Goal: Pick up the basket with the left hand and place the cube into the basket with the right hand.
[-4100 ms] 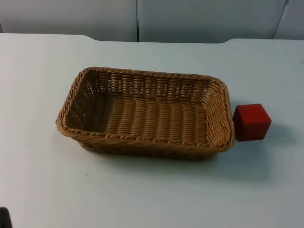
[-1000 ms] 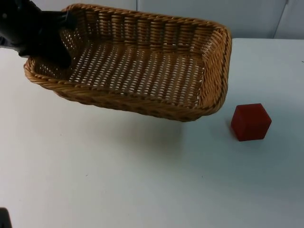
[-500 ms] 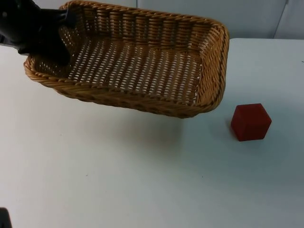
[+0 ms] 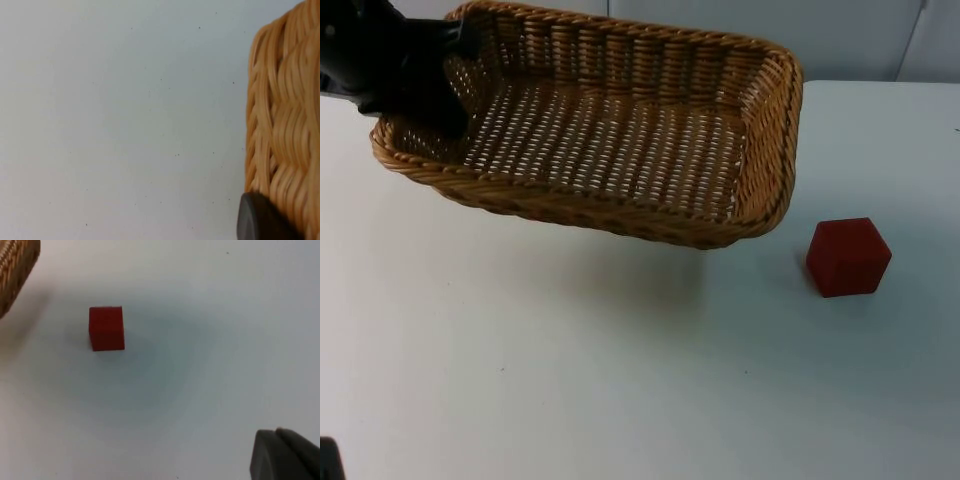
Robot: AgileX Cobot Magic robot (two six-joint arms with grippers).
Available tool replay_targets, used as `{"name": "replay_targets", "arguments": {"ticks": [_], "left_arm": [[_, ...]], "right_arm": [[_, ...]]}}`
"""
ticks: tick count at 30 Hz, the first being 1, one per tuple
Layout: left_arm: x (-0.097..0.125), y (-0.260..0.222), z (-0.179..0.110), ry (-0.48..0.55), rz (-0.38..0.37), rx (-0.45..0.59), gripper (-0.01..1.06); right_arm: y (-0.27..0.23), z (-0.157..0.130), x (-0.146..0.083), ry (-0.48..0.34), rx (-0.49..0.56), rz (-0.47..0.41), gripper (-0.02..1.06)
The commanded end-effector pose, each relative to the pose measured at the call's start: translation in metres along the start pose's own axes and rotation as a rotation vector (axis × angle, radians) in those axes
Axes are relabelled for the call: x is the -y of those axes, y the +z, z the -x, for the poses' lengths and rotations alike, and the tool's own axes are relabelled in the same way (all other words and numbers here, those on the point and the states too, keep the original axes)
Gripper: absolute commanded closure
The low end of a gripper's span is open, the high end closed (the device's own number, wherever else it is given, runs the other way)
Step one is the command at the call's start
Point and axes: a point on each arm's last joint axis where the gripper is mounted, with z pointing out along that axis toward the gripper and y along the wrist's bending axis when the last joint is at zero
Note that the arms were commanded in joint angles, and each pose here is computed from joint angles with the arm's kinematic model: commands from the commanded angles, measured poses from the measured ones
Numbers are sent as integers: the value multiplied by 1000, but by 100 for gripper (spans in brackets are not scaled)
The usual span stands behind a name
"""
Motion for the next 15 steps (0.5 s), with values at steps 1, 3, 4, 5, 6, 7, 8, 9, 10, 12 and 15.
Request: {"name": "replay_targets", "arguments": {"ticks": [1,3,4,5,6,7,8,9,10,12,15], "left_arm": [[4,-7,6,-22,-13,36,105],[4,-7,6,-22,-13,36,105],[4,-7,6,-22,-13,36,105],[4,-7,6,-22,-13,36,105],[4,-7,6,-22,-13,36,105],[4,-7,6,-22,-13,36,105],[4,-7,6,-22,-13,36,105],[4,-7,6,-22,-13,36,105],[4,-7,6,-22,-13,36,105],[4,-7,6,-22,-13,36,105],[4,-7,6,-22,-13,36,105]], "right_arm": [[6,18,2,-28,-11,-6,105],[17,46,5,-30,-56,-1,105],[26,59,6,-32,-81,0,105],[26,59,6,-32,-81,0,105],[36,83,9,-5,-79,-4,105],[47,98,11,17,-105,-14,105],[61,110,13,12,-155,-22,104],[61,110,13,12,-155,-22,104],[71,121,16,-3,-201,-36,103],[103,140,19,-20,-333,-43,98],[135,149,19,-26,-445,-33,88]]}}
